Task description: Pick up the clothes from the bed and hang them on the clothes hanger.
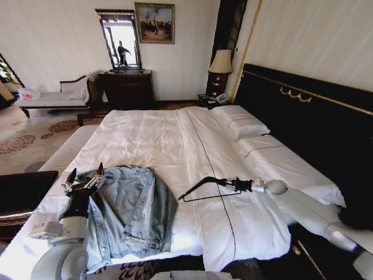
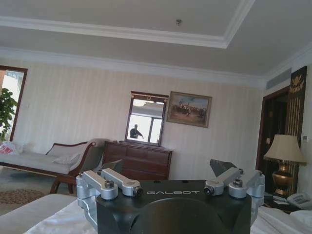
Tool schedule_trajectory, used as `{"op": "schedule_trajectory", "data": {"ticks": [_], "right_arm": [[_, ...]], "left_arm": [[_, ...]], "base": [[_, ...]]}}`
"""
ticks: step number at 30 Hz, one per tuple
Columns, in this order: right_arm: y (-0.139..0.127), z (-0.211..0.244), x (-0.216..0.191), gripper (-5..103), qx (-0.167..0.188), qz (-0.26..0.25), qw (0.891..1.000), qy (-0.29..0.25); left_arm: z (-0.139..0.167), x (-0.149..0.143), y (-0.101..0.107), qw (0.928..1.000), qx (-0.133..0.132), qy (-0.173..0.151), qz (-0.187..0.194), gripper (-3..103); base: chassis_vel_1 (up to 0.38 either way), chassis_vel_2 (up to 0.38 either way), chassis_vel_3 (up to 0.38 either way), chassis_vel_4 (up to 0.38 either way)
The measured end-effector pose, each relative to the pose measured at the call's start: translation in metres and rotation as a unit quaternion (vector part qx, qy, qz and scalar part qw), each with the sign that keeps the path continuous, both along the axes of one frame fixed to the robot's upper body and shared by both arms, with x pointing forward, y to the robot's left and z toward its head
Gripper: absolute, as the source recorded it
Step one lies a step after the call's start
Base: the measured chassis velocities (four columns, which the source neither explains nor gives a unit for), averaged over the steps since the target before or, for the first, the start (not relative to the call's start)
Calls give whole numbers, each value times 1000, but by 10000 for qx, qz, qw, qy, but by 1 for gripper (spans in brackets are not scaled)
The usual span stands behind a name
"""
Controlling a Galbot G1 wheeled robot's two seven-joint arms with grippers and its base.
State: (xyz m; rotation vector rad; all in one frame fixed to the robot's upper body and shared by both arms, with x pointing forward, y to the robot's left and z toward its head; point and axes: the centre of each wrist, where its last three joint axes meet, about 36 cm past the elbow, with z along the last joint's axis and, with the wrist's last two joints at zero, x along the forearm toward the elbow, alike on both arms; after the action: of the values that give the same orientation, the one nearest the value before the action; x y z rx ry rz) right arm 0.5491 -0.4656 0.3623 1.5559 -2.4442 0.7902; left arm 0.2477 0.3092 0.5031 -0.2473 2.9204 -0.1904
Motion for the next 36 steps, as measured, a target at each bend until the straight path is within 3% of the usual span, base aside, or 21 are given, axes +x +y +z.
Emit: {"op": "schedule_trajectory", "data": {"ticks": [1, 5, 6, 10, 11, 14, 21, 29, 33, 34, 36], "right_arm": [[0, 0, 0, 22, 0, 0, 10000, 0], [59, 2, -4, 22, 683, 102, 9976, -38], [59, 2, -4, 22, 683, 102, 9976, -38], [122, -1, -9, 22, 997, 255, 9946, -86], [122, -1, -9, 22, 997, 255, 9946, -86], [163, -3, -3, 22, 1053, 67, 9940, -283], [209, 6, 31, 22, 791, -69, 9948, -638], [264, 10, 73, 22, 192, 28, 9957, -905], [320, 10, 88, 22, 51, 347, 9924, -1182], [320, 10, 88, 22, 51, 347, 9924, -1182], [347, 12, 91, 22, 84, 319, 9907, -1323]], "left_arm": [[0, 0, 0, 10000, 0, 0, 0, 100], [-2, -1, 0, 10000, 23, 39, 16, 100], [-2, -1, 0, 10000, 23, 39, 16, 100], [-2, -2, 1, 10000, 42, 49, 46, 100], [-2, -2, 1, 10000, 42, 49, 46, 100], [-4, -2, 1, 9999, 42, 71, 91, 100], [-4, -3, 5, 9998, 70, 74, 192, 100], [-5, -4, 8, 9995, 70, 73, 312, 100], [-5, -5, 11, 9993, 78, 61, 366, 100], [-5, -5, 11, 9993, 78, 61, 366, 100], [-5, -4, 12, 9992, 80, 57, 378, 100]], "base": [[0, 0, 0, 0], [0, 0, 0, 0], [0, 0, 0, 0], [0, 0, 0, 0], [0, 0, 0, 0], [0, 0, 0, 0], [0, 0, 0, 0], [0, 0, 0, 0], [0, 0, 0, 0], [0, 0, 0, 0], [0, 0, 0, 0]]}}
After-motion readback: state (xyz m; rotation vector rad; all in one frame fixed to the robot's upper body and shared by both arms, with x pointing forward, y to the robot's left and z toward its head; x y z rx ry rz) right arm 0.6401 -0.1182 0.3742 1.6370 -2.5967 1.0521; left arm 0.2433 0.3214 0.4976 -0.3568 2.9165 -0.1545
